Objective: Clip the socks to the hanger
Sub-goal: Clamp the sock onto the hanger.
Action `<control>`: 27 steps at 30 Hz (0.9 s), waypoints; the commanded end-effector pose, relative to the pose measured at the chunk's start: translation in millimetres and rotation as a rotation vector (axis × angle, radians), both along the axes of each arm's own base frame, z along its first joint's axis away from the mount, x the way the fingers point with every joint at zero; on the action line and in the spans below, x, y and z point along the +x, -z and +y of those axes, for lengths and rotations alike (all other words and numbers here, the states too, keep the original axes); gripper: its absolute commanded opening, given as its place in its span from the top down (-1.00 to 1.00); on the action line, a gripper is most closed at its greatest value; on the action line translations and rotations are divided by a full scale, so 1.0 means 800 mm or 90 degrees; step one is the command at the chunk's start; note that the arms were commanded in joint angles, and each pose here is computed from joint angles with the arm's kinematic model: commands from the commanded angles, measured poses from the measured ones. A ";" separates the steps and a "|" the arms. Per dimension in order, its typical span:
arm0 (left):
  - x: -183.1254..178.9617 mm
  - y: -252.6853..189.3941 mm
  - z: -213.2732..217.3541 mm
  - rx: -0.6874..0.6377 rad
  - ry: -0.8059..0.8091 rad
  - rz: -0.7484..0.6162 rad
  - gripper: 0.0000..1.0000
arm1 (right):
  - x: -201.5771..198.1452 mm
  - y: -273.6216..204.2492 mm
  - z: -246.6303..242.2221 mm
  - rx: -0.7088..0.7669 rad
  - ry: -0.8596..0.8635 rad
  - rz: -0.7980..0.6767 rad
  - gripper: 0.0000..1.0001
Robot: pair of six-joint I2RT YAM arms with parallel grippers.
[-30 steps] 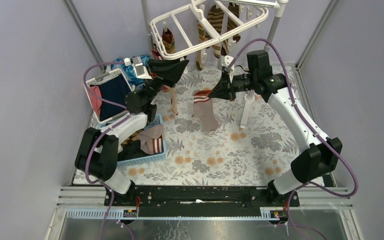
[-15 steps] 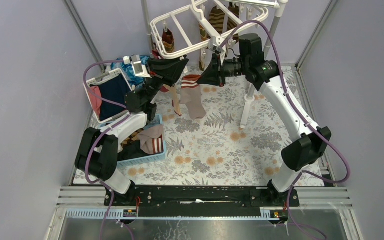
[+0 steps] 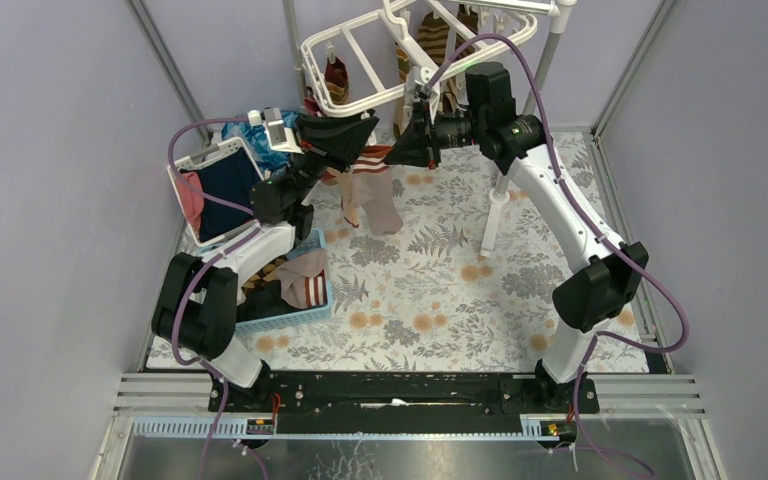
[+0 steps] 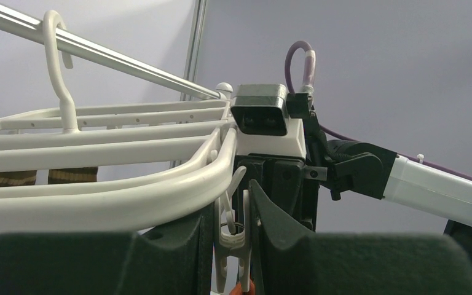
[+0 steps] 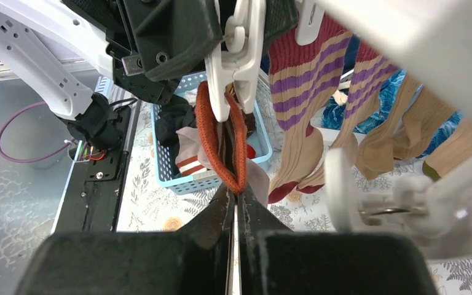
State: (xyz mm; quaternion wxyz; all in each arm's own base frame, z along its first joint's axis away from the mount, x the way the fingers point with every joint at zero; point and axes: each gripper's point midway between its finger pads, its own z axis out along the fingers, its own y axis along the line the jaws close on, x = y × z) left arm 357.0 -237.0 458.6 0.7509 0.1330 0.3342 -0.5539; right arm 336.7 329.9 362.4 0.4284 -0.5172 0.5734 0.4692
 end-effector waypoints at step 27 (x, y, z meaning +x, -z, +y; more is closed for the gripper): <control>-0.015 -0.014 0.003 0.005 0.015 -0.064 0.81 | 0.000 -0.059 0.004 0.039 0.028 -0.017 1.00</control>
